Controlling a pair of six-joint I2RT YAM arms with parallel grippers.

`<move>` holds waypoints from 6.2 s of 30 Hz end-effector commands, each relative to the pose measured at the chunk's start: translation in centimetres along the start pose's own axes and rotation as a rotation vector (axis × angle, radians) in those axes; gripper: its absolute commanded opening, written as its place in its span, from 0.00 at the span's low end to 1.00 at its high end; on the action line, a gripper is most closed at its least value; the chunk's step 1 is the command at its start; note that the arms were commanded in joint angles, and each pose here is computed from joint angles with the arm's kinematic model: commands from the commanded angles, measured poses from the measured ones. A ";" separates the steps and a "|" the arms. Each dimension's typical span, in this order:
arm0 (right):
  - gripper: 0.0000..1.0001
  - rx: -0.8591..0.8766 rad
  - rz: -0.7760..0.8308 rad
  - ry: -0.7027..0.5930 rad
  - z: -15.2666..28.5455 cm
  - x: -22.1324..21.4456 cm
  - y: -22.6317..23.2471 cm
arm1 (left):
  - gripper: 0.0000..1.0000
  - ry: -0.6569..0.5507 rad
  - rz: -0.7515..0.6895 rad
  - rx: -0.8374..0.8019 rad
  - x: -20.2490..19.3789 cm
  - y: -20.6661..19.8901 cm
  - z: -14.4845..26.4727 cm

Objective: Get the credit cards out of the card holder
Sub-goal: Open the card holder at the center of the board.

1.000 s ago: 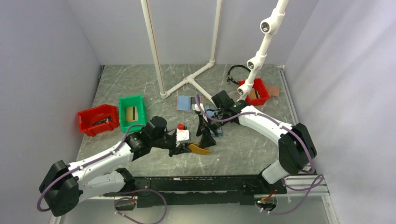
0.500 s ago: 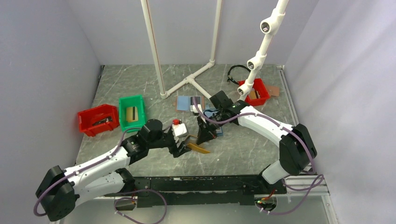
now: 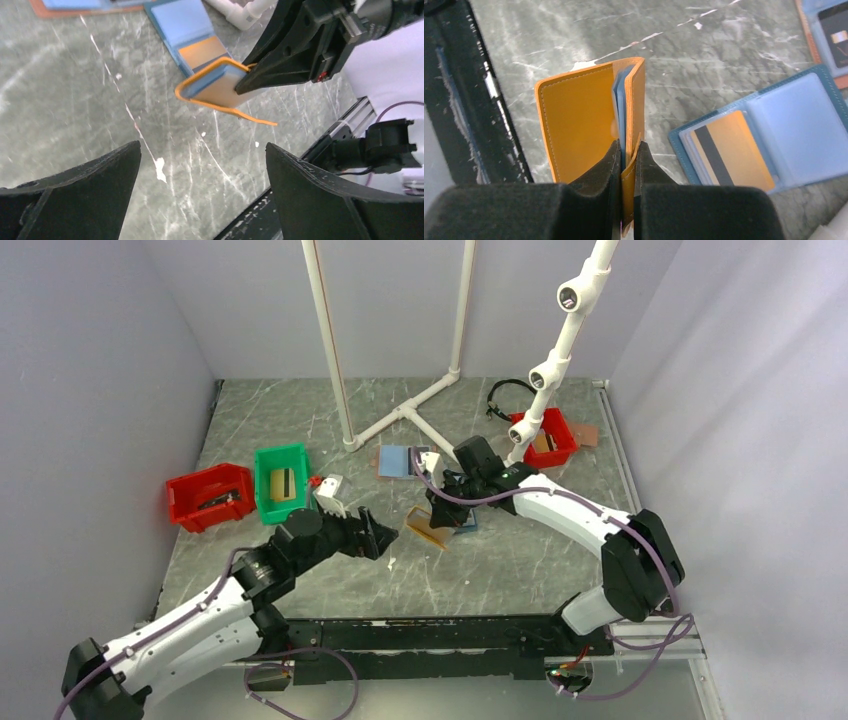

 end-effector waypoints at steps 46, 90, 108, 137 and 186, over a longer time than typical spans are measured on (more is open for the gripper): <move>0.00 0.007 -0.240 0.035 -3.3 -0.6 0.0 | 0.19 0.345 0.316 -0.020 -4.1 2.1 -5.7; 0.21 -0.175 -0.443 0.178 -8.0 -3.6 -1.0 | 0.64 0.277 0.505 -0.036 -4.0 1.8 -8.2; 0.65 -0.162 -0.096 0.048 -3.3 1.1 0.4 | 0.00 0.386 0.504 0.102 -5.3 2.7 -8.4; 0.00 -0.181 -0.243 0.195 -9.0 -2.4 -0.7 | 0.40 0.336 0.521 0.095 -4.2 2.1 -6.2; 0.41 0.032 -0.273 0.303 -10.8 -3.7 0.9 | 0.57 0.396 0.773 0.173 -8.2 2.9 -5.6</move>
Point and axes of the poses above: each gripper's point midway between its finger pads, its own z axis back along the fingers, its own y axis along the line the jaws close on, x = y × z, the point moved 10 cm from there along z, back along the fingers, and after that the axes turned 9 degrees about -z, right-handed, at the moved point
